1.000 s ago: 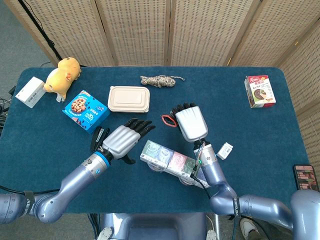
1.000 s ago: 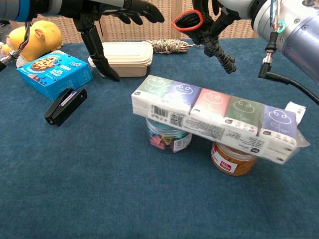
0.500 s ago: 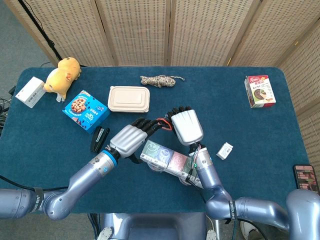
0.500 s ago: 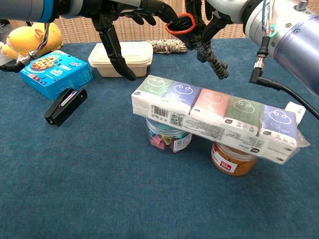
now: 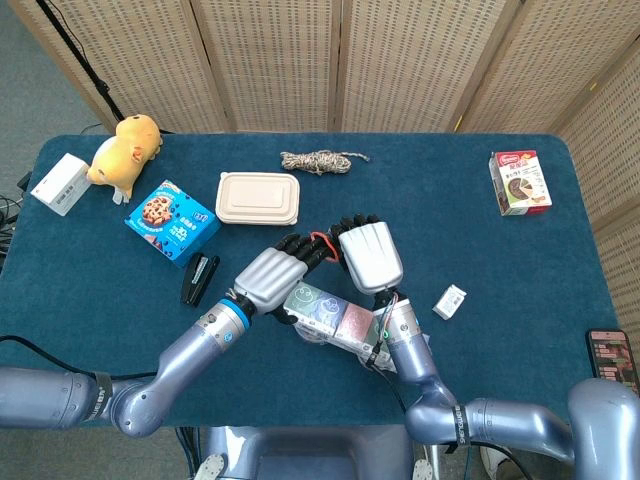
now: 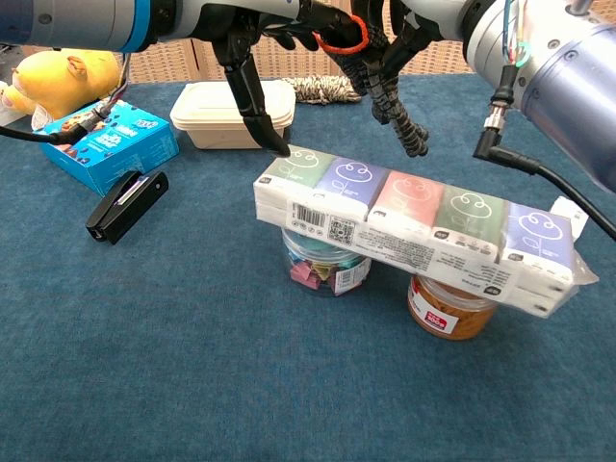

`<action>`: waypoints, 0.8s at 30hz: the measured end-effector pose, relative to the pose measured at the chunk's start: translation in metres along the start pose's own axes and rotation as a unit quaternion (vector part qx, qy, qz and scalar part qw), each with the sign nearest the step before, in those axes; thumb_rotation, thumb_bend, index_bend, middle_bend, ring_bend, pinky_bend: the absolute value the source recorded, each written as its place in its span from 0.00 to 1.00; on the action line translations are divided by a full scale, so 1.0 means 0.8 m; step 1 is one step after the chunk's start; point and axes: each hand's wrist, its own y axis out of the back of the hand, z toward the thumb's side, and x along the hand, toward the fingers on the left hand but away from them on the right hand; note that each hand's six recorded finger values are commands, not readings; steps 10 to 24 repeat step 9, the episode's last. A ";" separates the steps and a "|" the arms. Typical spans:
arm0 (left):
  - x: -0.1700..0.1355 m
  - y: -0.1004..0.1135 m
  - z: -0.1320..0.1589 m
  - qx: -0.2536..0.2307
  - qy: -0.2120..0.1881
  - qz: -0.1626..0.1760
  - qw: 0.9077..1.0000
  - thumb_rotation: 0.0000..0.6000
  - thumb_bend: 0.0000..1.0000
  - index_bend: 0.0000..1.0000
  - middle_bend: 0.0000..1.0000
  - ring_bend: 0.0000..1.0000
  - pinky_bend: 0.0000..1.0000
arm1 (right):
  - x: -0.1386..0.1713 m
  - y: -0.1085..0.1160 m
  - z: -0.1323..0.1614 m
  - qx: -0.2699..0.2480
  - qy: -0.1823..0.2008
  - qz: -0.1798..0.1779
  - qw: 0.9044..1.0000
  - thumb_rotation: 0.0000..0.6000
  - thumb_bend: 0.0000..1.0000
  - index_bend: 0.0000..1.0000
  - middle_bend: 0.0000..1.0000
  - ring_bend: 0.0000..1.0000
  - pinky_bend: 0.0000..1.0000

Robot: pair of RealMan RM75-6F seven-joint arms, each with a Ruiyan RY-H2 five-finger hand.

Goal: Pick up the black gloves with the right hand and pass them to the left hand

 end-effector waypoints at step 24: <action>0.005 0.000 0.005 0.001 0.006 0.000 1.000 1.00 0.03 0.00 0.00 0.00 0.00 | 0.003 0.006 0.008 -0.002 0.008 -0.006 1.000 1.00 0.53 0.58 0.53 0.50 0.55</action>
